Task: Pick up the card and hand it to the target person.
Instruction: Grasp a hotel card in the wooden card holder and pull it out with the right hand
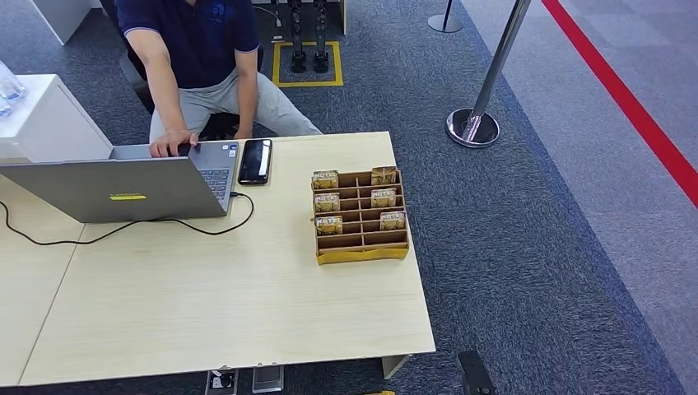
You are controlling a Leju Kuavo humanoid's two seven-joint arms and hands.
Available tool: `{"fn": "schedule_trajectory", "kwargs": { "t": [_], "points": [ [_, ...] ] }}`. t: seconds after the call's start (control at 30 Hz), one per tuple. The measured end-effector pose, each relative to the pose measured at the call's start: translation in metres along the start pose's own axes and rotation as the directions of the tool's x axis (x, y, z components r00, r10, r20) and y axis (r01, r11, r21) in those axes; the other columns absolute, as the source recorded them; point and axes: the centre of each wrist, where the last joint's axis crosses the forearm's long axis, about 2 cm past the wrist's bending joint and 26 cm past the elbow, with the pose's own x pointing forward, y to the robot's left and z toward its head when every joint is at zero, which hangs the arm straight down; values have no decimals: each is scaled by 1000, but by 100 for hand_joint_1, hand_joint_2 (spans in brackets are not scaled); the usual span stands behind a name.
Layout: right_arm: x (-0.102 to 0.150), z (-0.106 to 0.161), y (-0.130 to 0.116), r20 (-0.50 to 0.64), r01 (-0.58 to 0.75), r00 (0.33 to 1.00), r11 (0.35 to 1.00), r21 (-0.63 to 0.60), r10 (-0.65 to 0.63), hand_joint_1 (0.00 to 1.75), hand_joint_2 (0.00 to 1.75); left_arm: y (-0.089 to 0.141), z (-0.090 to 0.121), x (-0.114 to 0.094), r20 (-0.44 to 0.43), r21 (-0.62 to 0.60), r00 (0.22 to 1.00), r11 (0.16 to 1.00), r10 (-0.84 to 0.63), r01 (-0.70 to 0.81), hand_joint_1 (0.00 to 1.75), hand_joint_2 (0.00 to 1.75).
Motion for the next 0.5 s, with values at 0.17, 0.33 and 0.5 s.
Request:
{"fn": "schedule_trajectory", "kwargs": {
  "t": [0.17,0.33,0.5],
  "points": [
    [24,-9,-31,150,115,984,985,-131,-95,0,0,-1,0,3,-2,2,1000,1000,-26,26,0,0],
    [49,-13,-52,345,180,934,961,-212,-98,0,0,-3,0,2,-4,6,1000,1000,-13,13,0,0],
    [89,-11,-57,559,168,827,974,-149,-57,0,0,-5,0,-1,-2,11,1000,1000,17,-17,0,0]
  ]
}}
